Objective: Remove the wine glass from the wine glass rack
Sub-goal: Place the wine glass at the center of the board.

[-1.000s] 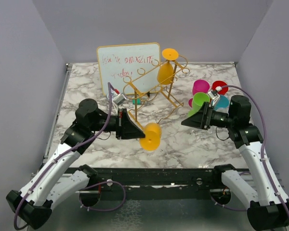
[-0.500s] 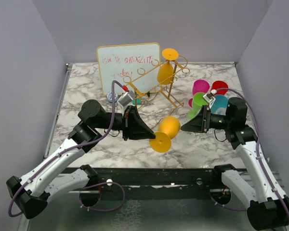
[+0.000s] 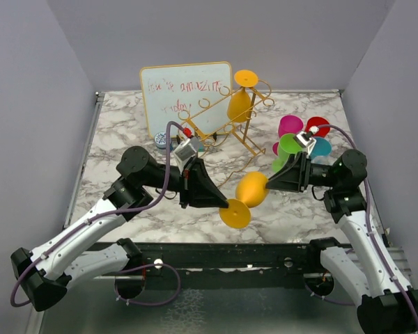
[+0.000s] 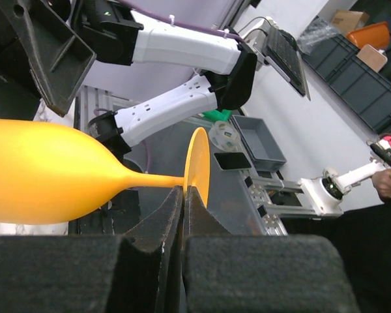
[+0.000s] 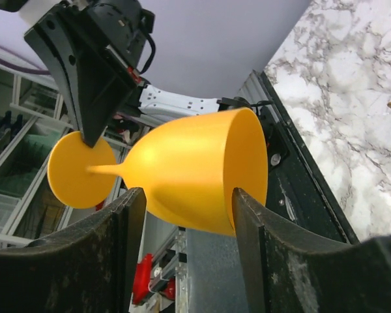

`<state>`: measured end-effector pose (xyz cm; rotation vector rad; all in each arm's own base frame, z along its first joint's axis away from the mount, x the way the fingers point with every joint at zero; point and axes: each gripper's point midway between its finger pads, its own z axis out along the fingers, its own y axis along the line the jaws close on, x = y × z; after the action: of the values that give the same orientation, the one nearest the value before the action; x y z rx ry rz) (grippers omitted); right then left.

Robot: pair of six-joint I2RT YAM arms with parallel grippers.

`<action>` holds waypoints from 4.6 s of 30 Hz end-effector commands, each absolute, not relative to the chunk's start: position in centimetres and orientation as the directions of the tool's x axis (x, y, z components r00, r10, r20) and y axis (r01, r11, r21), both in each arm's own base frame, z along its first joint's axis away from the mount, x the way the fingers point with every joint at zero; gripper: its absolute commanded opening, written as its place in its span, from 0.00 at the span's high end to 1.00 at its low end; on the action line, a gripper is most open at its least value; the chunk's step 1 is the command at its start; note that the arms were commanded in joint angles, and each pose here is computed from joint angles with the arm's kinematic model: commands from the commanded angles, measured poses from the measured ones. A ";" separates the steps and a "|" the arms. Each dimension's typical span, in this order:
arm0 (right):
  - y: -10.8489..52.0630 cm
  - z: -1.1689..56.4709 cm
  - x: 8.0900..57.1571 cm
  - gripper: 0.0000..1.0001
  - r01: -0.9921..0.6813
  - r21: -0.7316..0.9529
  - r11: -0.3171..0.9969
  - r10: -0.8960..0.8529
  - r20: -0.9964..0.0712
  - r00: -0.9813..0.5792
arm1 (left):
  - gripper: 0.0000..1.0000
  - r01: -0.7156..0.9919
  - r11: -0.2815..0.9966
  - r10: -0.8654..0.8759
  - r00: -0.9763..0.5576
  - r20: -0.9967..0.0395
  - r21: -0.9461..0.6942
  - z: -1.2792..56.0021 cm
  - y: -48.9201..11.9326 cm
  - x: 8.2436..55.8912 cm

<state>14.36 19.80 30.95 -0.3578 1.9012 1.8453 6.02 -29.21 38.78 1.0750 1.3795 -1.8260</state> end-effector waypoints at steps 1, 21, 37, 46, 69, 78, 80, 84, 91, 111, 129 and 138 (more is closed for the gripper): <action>19.6 32.8 12.5 0.41 -0.541 0.840 -0.023 0.101 -0.537 -0.838 | 1.00 0.857 -0.349 -0.015 -0.409 -0.912 -0.379 39.9 -29.6 5.1; 19.3 38.2 8.8 0.59 -0.626 0.775 -0.085 0.059 -0.624 -0.779 | 1.00 0.910 -0.404 -0.101 -0.151 -0.983 -0.098 39.3 -29.2 4.3; 19.2 39.5 8.0 1.00 -0.636 0.766 -0.094 0.089 -0.629 -0.772 | 1.00 0.926 -0.367 -0.083 -0.131 -0.988 -0.091 37.8 -29.8 6.4; 19.4 38.9 9.5 0.99 -0.624 0.781 -0.033 0.119 -0.617 -0.778 | 0.64 0.967 -0.191 0.009 -0.169 -0.986 -0.168 35.5 -30.2 9.1; 15.8 28.2 16.8 0.99 -0.418 0.675 0.608 0.123 -0.601 -0.790 | 0.01 0.950 0.181 0.159 -0.285 -0.945 -0.256 32.8 -26.6 11.5; 12.2 24.4 19.4 1.00 -0.284 0.510 0.812 0.120 -0.621 -0.774 | 0.01 0.932 0.238 0.148 -0.312 -0.938 -0.273 33.0 -26.9 12.7; 11.5 24.4 20.1 0.99 -0.264 0.477 0.838 0.123 -0.638 -0.760 | 0.01 0.933 0.236 0.141 -0.311 -0.940 -0.273 33.3 -27.0 12.7; 10.3 24.6 21.5 1.00 -0.229 0.416 0.880 0.121 -0.663 -0.739 | 0.01 0.932 0.240 0.137 -0.309 -0.941 -0.271 33.3 -27.0 12.8; 11.4 25.1 22.7 0.99 -0.257 0.390 0.885 0.083 -0.673 -0.735 | 0.01 0.919 0.280 0.131 -0.322 -0.938 -0.277 33.0 -26.9 13.5; 18.1 19.5 26.3 1.00 -0.269 0.150 0.951 -0.115 -0.635 -0.764 | 0.01 0.895 0.362 0.055 -0.298 -0.953 -0.260 35.5 -25.1 13.7; 18.9 15.7 28.3 0.85 -0.331 0.065 0.942 -0.228 -0.597 -0.769 | 0.01 0.885 0.388 0.026 -0.289 -0.957 -0.257 36.8 -24.6 13.8; 19.4 16.8 27.6 0.64 -0.362 0.095 0.927 -0.241 -0.589 -0.771 | 0.01 0.880 0.400 0.028 -0.290 -0.957 -0.255 37.1 -24.5 14.0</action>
<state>28.05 18.50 15.36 -0.3867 2.5046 0.2092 13.87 -24.94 36.34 0.8422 1.6368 -1.0691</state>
